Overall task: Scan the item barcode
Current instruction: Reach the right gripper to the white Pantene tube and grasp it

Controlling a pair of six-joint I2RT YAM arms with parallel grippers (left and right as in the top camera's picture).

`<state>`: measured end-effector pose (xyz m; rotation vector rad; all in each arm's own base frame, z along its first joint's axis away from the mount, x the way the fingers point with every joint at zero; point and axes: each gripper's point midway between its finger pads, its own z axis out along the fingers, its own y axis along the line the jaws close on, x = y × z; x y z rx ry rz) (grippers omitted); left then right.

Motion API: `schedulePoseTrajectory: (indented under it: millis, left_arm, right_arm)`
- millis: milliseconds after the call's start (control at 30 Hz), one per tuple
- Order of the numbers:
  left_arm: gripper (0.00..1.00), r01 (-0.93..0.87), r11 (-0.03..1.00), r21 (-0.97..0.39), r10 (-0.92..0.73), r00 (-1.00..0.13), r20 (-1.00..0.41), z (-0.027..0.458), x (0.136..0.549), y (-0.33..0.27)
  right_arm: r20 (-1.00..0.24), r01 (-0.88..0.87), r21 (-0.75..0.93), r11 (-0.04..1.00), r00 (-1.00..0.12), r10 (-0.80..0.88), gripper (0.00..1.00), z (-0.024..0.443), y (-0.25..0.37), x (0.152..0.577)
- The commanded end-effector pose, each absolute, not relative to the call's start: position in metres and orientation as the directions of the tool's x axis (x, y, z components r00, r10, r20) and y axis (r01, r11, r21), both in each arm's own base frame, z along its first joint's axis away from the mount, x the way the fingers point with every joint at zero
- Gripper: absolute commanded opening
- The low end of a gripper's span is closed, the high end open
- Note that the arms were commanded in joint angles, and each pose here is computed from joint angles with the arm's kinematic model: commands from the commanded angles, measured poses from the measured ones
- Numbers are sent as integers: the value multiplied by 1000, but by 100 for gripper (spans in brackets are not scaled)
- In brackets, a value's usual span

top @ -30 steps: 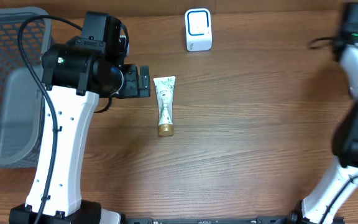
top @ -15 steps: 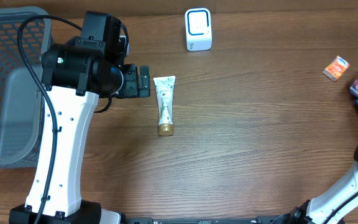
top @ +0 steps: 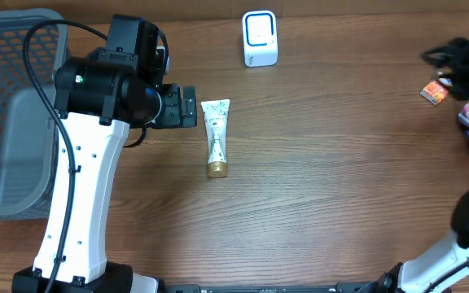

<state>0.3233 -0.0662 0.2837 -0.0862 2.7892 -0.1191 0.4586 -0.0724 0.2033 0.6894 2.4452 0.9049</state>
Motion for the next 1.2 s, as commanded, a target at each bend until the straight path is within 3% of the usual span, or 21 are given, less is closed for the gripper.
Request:
schedulePoseTrajectory:
  millis: [0, 67, 100, 333, 467, 633, 933, 1167]
  left_arm:
    - [100, -67, 994, -87, -93, -935, -341, 284, 325, -63]
    - [100, -67, 994, -87, -93, -935, -341, 284, 325, -63]
    - [100, -66, 994, -87, -92, -935, -341, 284, 325, -63]
    - [100, -66, 994, -87, -92, -935, -341, 284, 325, -63]
    - [100, -66, 994, -87, -92, -935, -341, 284, 325, -63]
    - [100, -67, 994, -87, -93, -935, -341, 284, 325, -63]
    - [100, -66, 994, -87, -92, -935, -341, 284, 325, -63]
    - [100, -67, 994, -87, -93, -935, -341, 284, 325, -63]
  right_arm:
    - [-215, 93, 737, 670, -907, 363, 77, 202, 32, 458]
    - [-207, -6, 736, 677, -954, 218, 84, 188, 103, 450]
    - [-220, -52, 735, 676, -962, 165, 99, 184, 128, 448]
    - [-182, -39, 601, 798, -979, 89, 100, 109, 277, 435]
    - [-190, -84, 607, 790, -981, 42, 95, 93, 324, 421]
    - [-186, -101, 593, 799, -983, 13, 87, 79, 352, 405]
    - [-201, -91, 394, 915, -979, -11, 78, 23, 373, 374]
    - [-235, -60, 272, 960, -972, 6, 67, 10, 351, 379]
